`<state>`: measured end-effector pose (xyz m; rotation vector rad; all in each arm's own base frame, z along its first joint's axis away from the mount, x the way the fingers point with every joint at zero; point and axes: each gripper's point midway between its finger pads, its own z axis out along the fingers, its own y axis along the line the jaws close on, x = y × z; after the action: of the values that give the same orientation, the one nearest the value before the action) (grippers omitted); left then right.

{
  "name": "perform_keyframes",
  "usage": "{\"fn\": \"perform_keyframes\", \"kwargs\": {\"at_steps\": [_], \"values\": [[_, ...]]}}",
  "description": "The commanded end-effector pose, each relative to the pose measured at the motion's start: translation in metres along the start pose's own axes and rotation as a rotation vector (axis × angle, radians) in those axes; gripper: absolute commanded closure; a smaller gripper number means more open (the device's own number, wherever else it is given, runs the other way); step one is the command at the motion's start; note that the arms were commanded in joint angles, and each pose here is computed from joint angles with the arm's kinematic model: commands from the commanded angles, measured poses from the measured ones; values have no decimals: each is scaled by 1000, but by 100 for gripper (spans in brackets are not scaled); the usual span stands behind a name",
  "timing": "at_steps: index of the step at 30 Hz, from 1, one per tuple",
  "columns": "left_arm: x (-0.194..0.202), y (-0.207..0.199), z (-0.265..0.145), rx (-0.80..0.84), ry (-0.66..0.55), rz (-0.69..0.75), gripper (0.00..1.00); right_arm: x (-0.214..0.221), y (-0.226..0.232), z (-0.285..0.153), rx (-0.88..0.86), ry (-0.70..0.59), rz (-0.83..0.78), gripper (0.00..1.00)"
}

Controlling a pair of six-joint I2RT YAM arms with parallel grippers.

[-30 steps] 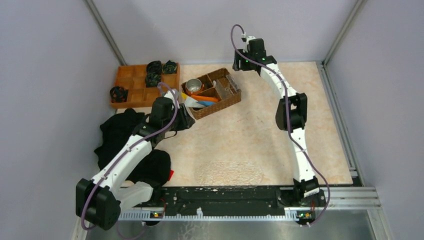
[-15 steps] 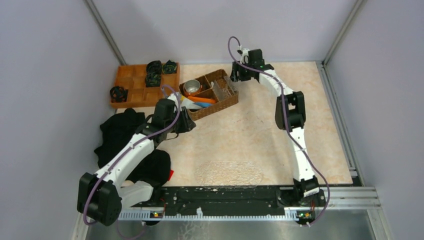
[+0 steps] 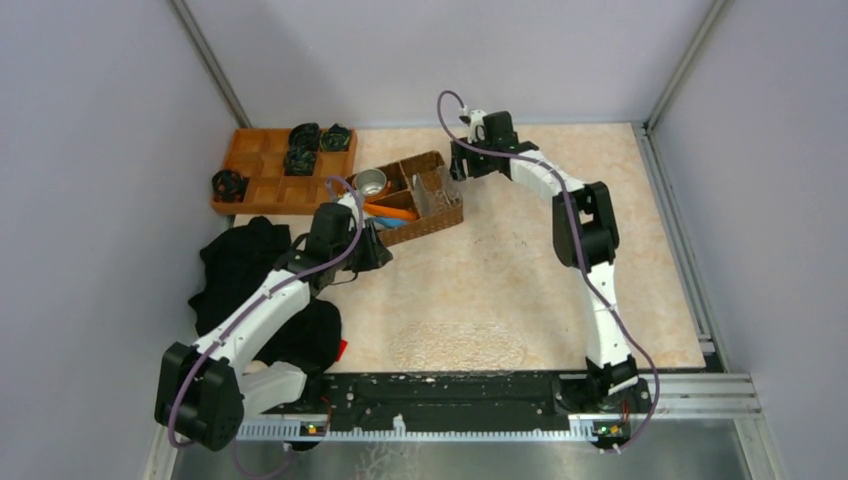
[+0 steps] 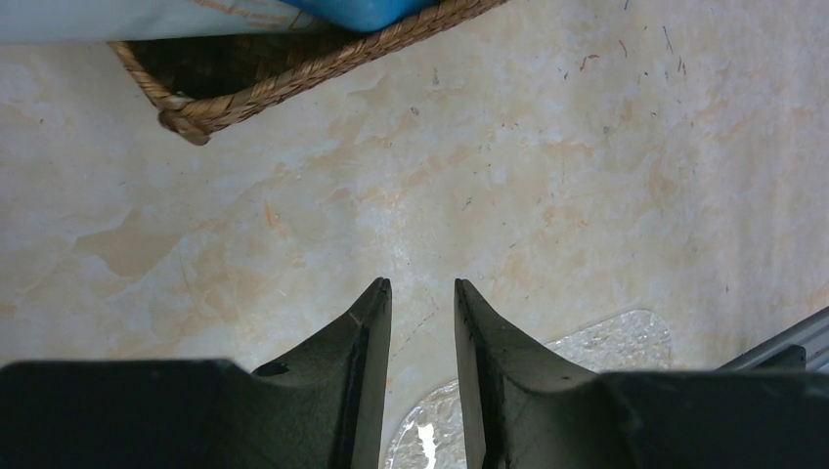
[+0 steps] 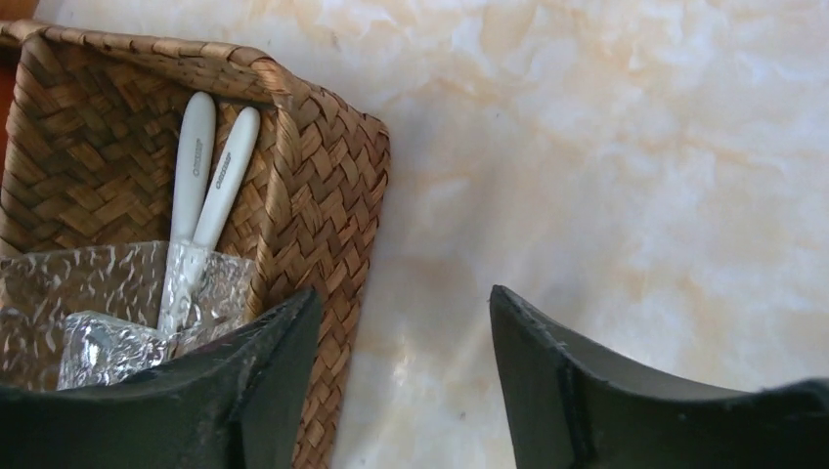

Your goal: Prepare toiletry sets of a toothbrush and toothpaste on the tray

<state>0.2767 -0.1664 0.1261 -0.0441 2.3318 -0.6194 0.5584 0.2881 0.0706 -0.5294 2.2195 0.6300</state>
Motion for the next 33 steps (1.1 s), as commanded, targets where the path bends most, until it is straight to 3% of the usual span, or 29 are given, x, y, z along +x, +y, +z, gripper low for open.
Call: {"fn": "perform_keyframes", "kwargs": {"at_steps": [1, 13, 26, 33], "values": [[6, -4, 5, 30, 13, 7, 64, -71, 40, -49, -13, -189, -116, 33], [10, -1, 7, 23, 21, 8, 64, -105, 58, -54, -50, -253, -127, 34], [12, 1, 8, 18, 28, 11, 64, -55, 50, -5, -5, -94, -111, 40], [13, 0, 9, 23, 31, 10, 64, -21, 29, 10, 74, -12, -88, 51]]}}
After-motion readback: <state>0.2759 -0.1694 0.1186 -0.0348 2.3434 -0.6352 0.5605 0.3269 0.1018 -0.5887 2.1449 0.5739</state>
